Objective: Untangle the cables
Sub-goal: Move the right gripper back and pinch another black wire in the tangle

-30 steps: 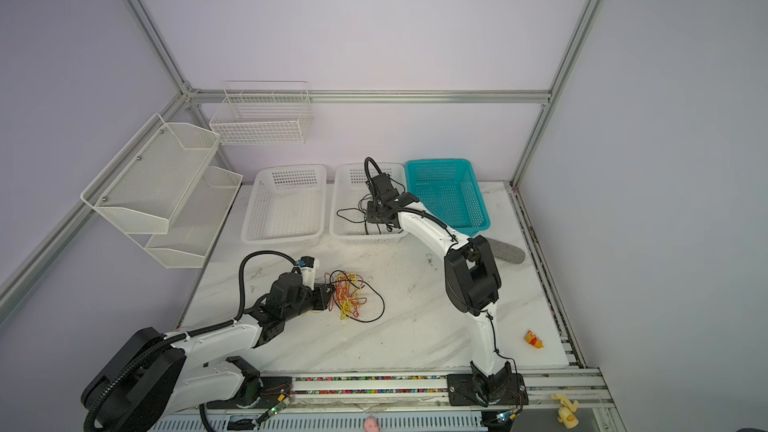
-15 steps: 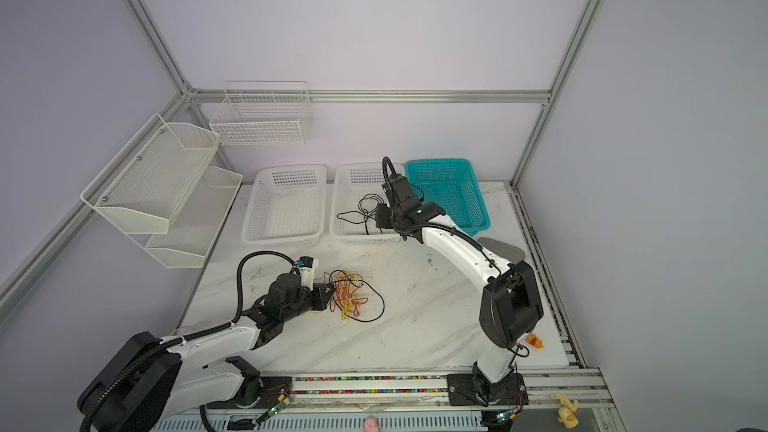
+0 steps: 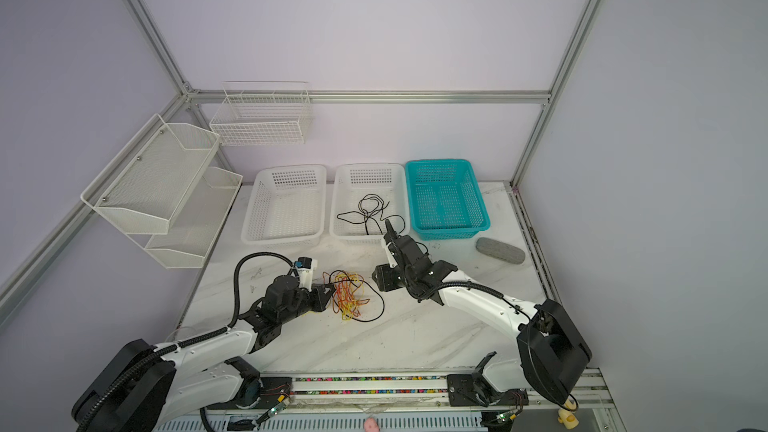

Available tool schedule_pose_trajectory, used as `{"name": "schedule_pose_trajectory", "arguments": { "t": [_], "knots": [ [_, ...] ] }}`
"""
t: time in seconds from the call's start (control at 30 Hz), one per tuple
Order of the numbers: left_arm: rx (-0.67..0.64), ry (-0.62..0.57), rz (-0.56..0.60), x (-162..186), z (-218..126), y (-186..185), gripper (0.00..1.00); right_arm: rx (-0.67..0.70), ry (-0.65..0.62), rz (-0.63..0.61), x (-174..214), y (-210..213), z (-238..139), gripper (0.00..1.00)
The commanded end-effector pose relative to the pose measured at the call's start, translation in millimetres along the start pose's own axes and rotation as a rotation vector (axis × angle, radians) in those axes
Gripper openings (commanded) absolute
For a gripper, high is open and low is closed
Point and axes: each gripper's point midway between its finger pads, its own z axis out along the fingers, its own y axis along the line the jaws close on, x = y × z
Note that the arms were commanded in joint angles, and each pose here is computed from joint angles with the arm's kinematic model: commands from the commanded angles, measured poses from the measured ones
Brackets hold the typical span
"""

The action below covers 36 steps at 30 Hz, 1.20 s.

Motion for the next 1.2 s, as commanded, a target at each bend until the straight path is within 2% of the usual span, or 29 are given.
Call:
{"name": "schedule_pose_trajectory", "arguments": {
  "t": [0.0, 0.37, 0.7, 0.9, 1.03, 1.1, 1.17],
  "knots": [
    [0.041, -0.034, 0.020, -2, -5, -5, 0.00, 0.003, -0.039, -0.038, -3, 8, 16, 0.55],
    [0.037, -0.036, 0.022, -1, -5, -3, 0.00, 0.080, 0.025, -0.080, 27, -16, 47, 0.55],
    [0.037, -0.037, 0.021, -1, -5, -3, 0.00, -0.009, 0.029, -0.092, 38, -4, 56, 0.55],
    [0.043, -0.039, 0.023, -2, -5, -4, 0.00, 0.001, 0.032, -0.102, 40, -7, 68, 0.53],
    [0.047, -0.040, 0.023, -2, -6, -5, 0.00, 0.000, 0.041, -0.108, 42, -7, 75, 0.48],
    [0.048, -0.042, 0.023, -2, -6, -5, 0.00, 0.001, 0.031, -0.110, 39, -7, 74, 0.43],
    [0.048, -0.046, 0.023, -2, -7, -5, 0.00, 0.009, 0.018, -0.113, 36, -8, 72, 0.33]
  ]
}}
